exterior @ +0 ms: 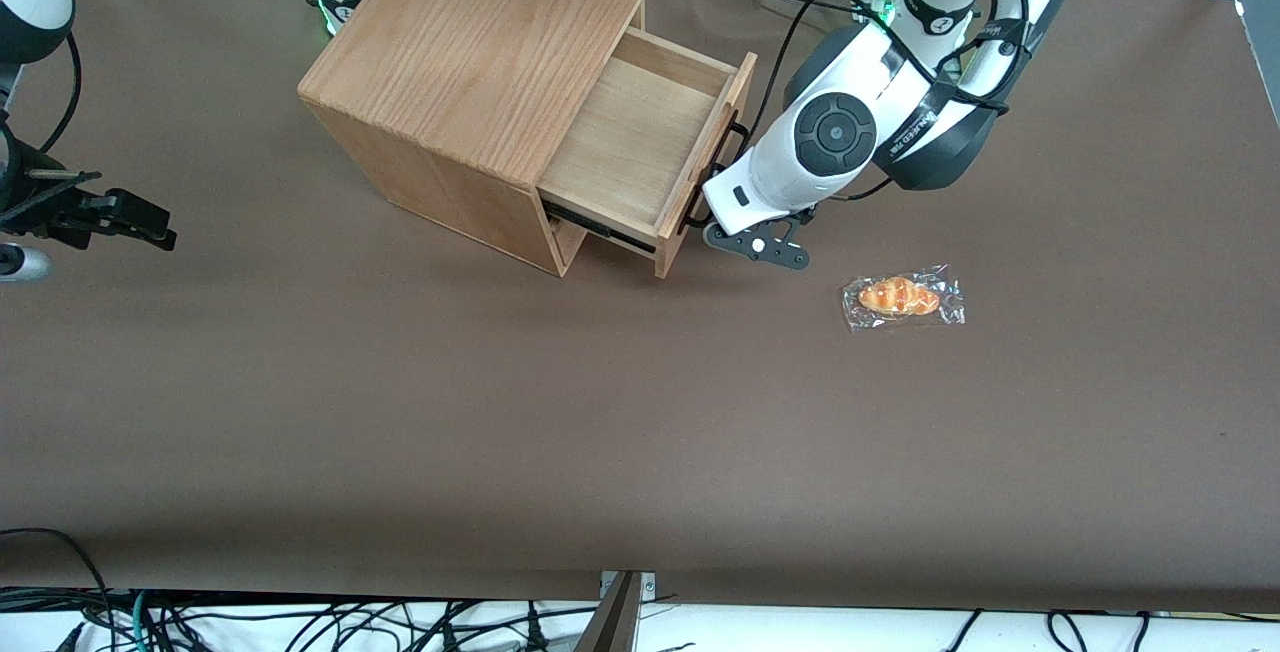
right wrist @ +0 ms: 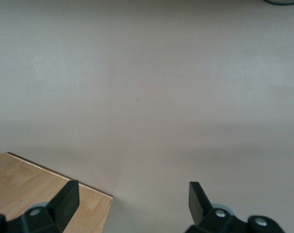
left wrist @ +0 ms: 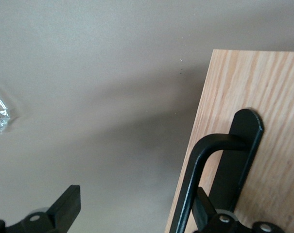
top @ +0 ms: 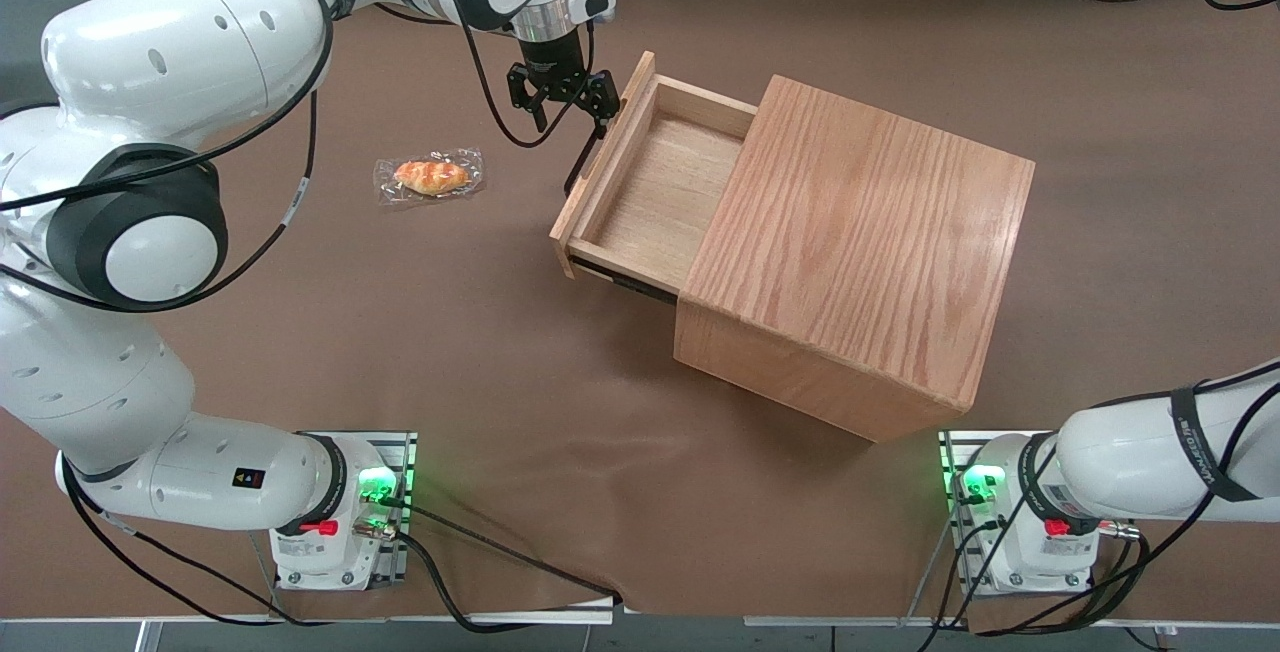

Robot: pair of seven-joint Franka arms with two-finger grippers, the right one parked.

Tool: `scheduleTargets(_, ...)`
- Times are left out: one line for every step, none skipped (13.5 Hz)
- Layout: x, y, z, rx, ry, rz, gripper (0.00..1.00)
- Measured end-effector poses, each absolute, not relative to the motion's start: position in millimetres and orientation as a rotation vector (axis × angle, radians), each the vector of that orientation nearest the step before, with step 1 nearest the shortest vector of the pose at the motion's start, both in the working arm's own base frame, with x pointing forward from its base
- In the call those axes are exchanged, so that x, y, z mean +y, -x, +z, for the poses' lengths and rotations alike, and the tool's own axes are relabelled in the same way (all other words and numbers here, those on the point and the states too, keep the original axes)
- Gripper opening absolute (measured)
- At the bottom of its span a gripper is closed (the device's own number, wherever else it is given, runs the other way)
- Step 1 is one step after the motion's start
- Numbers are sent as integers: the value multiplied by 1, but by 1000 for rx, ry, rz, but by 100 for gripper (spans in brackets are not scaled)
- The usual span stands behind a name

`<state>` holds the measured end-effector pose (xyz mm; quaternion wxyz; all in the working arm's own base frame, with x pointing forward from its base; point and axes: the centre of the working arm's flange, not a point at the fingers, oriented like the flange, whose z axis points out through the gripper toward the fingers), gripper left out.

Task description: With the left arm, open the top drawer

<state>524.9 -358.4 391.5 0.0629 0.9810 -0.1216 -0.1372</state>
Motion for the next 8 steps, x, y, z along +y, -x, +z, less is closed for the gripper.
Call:
scheduleTargets(-358, -525, 392, -367, -2965, -413, 100)
scheduleTargets(-358, -525, 393, -367, -2965, -412, 100)
scheduleTargets(-358, -525, 394, -367, -2966, -412, 100)
scheduleTargets(-358, -524, 395, -367, -2967, -411, 100)
scheduleTargets(-357, -524, 397, -367, -2968, -409, 100)
scheduleTargets(-357, -524, 398, -362, -2966, -410, 100)
scheduleTargets(-356, -524, 399, -355, -2962, -414, 100)
scheduleTargets(-354, -524, 401, -347, -2958, -420, 100)
